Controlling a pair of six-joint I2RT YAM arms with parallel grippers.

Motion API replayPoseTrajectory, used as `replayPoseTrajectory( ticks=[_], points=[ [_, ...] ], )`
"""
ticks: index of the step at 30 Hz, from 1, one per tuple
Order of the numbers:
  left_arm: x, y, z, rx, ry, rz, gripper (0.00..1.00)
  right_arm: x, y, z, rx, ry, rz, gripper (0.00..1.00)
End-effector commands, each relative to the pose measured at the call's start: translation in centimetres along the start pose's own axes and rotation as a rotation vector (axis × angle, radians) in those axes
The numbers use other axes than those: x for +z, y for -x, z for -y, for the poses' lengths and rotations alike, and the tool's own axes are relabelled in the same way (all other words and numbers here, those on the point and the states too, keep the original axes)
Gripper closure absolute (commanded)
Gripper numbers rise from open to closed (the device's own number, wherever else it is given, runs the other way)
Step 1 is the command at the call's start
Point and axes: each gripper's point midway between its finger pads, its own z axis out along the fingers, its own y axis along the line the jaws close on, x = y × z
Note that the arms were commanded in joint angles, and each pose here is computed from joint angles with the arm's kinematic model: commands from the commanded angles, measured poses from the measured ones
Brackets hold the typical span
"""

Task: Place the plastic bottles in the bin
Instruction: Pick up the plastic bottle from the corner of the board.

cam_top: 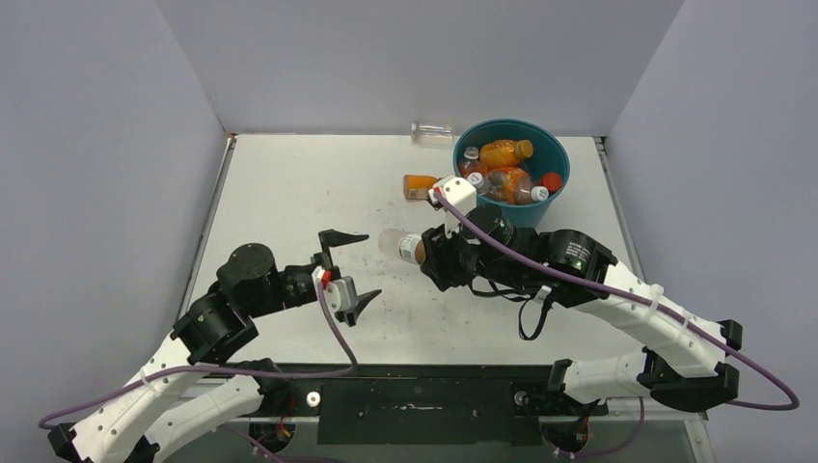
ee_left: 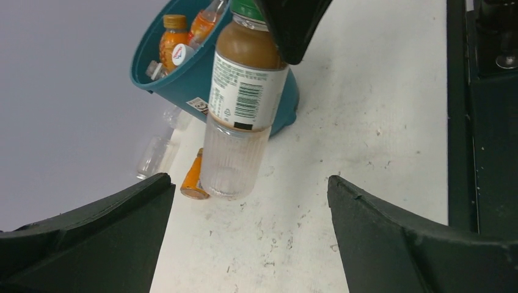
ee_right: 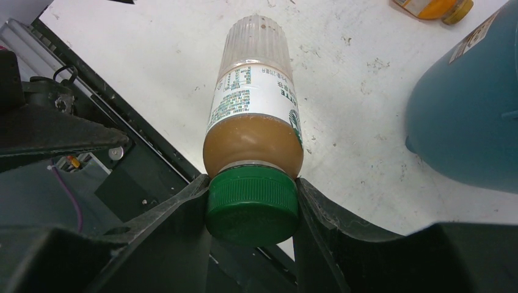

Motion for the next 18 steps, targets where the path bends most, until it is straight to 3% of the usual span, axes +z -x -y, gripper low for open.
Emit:
replayPoseTrajectory(
  ticks=[1,10,18],
  points=[
    [-0.6,1.5,0.8,0.047,-0.094,-0.003,0.04,-1.8,2.3,-0.5,-0.068,0.01,0.052,0.95],
    [0.9,0.2,1.5,0.02,-0.139,-0.073,0.03,-1.4,1.8,-2.3,-0.155,0.031,0.005,0.95],
    [2.9,-1.2,0.1,0.112,-0.035,-0.113,0.0,-1.1,1.7,-5.7,-0.172,0.186,0.017,0.95]
  ],
)
